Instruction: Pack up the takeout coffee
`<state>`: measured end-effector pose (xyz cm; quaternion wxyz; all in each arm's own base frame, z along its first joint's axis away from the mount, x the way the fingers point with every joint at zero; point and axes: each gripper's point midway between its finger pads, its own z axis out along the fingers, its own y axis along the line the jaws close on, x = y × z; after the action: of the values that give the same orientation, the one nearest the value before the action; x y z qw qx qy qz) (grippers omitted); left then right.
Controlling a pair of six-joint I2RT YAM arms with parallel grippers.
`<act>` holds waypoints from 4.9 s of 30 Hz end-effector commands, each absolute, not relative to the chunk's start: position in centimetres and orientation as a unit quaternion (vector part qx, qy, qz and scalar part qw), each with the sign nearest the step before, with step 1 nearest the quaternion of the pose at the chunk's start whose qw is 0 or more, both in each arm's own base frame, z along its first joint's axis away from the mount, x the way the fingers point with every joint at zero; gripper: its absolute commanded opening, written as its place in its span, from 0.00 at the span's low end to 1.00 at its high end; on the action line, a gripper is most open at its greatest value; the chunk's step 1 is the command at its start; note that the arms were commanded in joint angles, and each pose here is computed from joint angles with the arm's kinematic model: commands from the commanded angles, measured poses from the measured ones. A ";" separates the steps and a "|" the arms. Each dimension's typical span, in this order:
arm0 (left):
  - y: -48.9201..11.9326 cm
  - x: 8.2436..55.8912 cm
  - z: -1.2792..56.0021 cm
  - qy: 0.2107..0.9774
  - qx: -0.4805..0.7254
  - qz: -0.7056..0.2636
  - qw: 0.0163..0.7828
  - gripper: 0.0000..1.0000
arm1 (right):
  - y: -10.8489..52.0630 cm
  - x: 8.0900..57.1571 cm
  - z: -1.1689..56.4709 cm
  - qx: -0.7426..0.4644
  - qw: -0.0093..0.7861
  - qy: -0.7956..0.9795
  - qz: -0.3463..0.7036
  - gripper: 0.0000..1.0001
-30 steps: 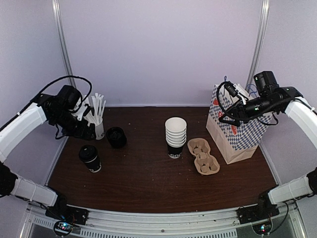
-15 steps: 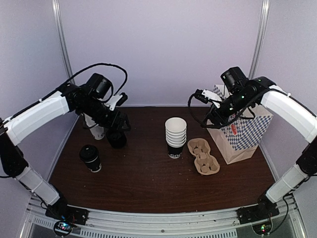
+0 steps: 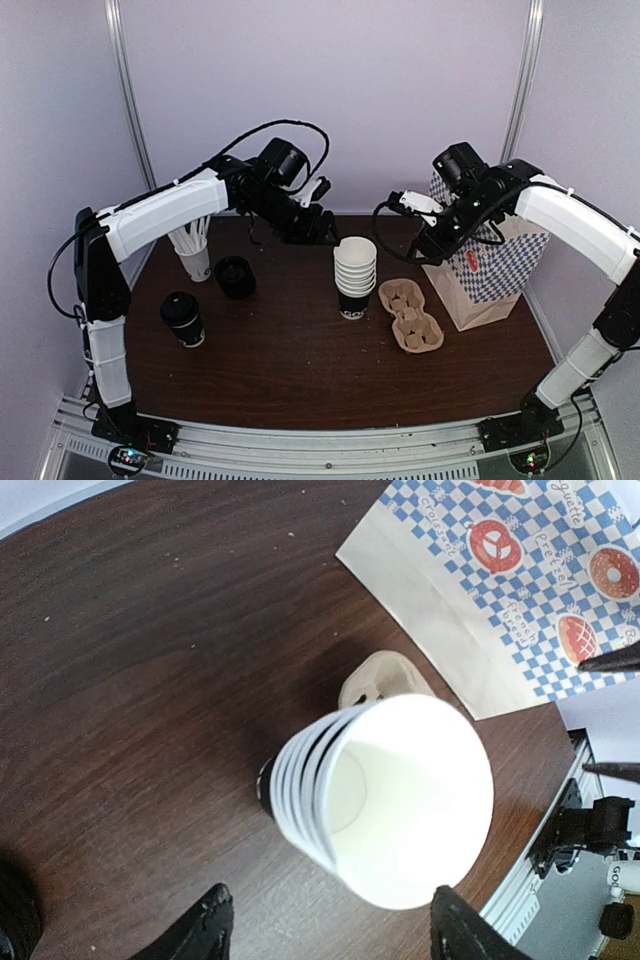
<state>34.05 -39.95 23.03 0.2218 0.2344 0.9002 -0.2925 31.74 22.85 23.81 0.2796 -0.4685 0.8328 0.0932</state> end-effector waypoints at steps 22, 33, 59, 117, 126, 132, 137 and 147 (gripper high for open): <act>-41.0 37.8 21.2 0.926 0.206 -0.210 0.236 0.00 | 21.2 31.1 24.6 -0.455 0.312 0.831 0.068 0.64; -34.2 42.0 21.9 0.940 0.152 -0.158 0.261 0.00 | 20.8 31.0 24.6 -0.452 0.317 0.832 0.061 0.64; -27.5 47.0 25.8 0.933 0.080 -0.168 0.309 0.68 | 12.7 34.7 34.7 -0.324 0.418 0.849 0.010 0.67; -43.3 26.1 23.8 0.823 0.402 -0.305 0.260 0.69 | -1.5 36.5 37.5 -0.116 0.470 0.874 -0.029 0.51; -41.6 27.6 19.0 0.884 0.330 -0.233 0.236 0.68 | 15.9 24.3 27.9 -0.485 0.335 0.795 0.145 0.46; -37.5 28.3 18.4 0.909 0.270 -0.207 0.240 0.69 | 18.3 23.4 17.9 -0.571 0.207 0.788 0.103 0.24; -34.3 28.1 19.6 0.913 0.248 -0.187 0.264 0.69 | 19.2 25.1 12.9 -0.605 0.161 0.777 0.063 0.15; -28.1 27.2 21.8 0.916 0.221 -0.130 0.309 0.71 | 21.9 25.0 6.1 -0.665 0.065 0.741 0.059 0.11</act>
<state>26.88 -30.71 21.04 0.2870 0.2402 0.9134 -0.1599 24.32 20.58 6.94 0.0656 -0.6340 0.7665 0.0787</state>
